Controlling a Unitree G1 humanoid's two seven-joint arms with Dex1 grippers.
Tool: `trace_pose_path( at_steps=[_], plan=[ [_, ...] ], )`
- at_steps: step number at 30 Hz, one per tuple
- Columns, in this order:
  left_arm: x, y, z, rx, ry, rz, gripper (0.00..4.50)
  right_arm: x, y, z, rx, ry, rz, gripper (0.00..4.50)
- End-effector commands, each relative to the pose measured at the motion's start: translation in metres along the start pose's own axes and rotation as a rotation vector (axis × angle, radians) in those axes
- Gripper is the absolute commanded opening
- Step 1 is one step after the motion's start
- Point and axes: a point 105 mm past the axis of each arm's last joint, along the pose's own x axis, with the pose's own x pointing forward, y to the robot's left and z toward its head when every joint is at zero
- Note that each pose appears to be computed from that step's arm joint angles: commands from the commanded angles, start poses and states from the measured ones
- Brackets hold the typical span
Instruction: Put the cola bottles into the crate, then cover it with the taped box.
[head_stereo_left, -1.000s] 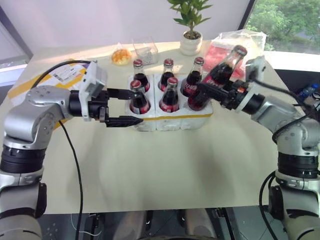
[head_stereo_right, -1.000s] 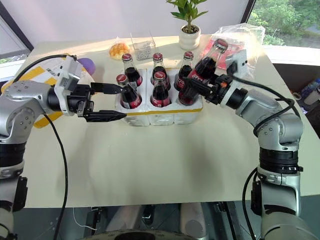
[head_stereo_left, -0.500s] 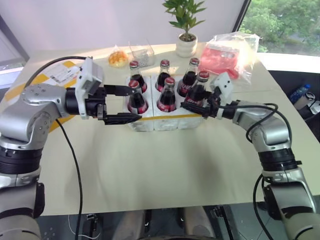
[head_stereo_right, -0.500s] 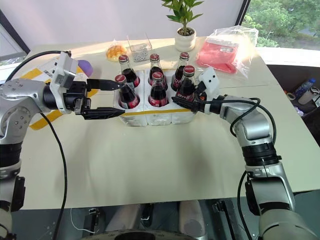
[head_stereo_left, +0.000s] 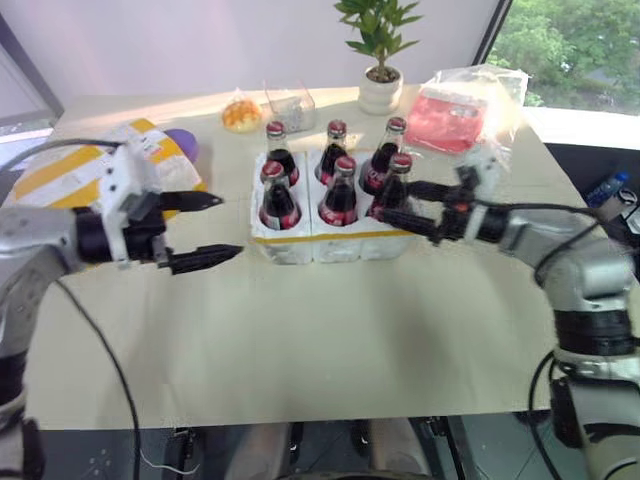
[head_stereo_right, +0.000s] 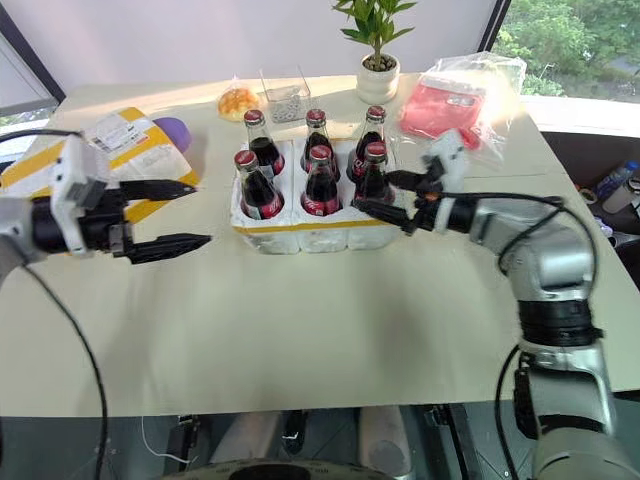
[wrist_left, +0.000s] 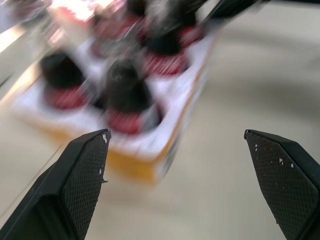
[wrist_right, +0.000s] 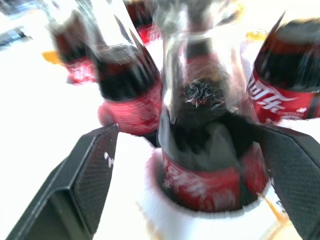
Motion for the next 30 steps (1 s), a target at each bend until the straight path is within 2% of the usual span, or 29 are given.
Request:
trace_pose_path(
  at_steps=[1,4,7,9,13,21,30],
  plan=[
    [-0.038,0.019,0.004,0.094,0.053,0.269,4.5,-0.033,0.017,0.055,-0.037,-0.146,0.069,4.42],
    [-0.075,0.038,-0.016,0.121,0.172,0.496,4.5,-0.053,0.019,0.069,-0.046,-0.151,0.074,4.42],
    [-0.12,0.065,-0.048,0.184,0.378,0.75,4.5,-0.064,0.02,0.071,-0.124,-0.11,0.07,4.42],
    [-0.137,0.073,-0.059,0.219,0.456,0.831,4.5,-0.066,0.02,0.071,-0.153,-0.103,0.069,4.42],
    [-0.168,0.087,-0.102,0.375,0.754,0.897,4.5,-0.067,0.023,0.081,-0.191,-0.128,0.091,4.42],
    [-0.166,0.117,-0.154,0.473,0.87,0.919,4.5,-0.071,0.026,0.093,-0.225,-0.136,0.107,4.42],
    [-0.133,0.147,-0.176,0.566,0.822,0.961,4.5,-0.076,0.036,0.104,-0.249,-0.147,0.117,4.42]
  ],
)
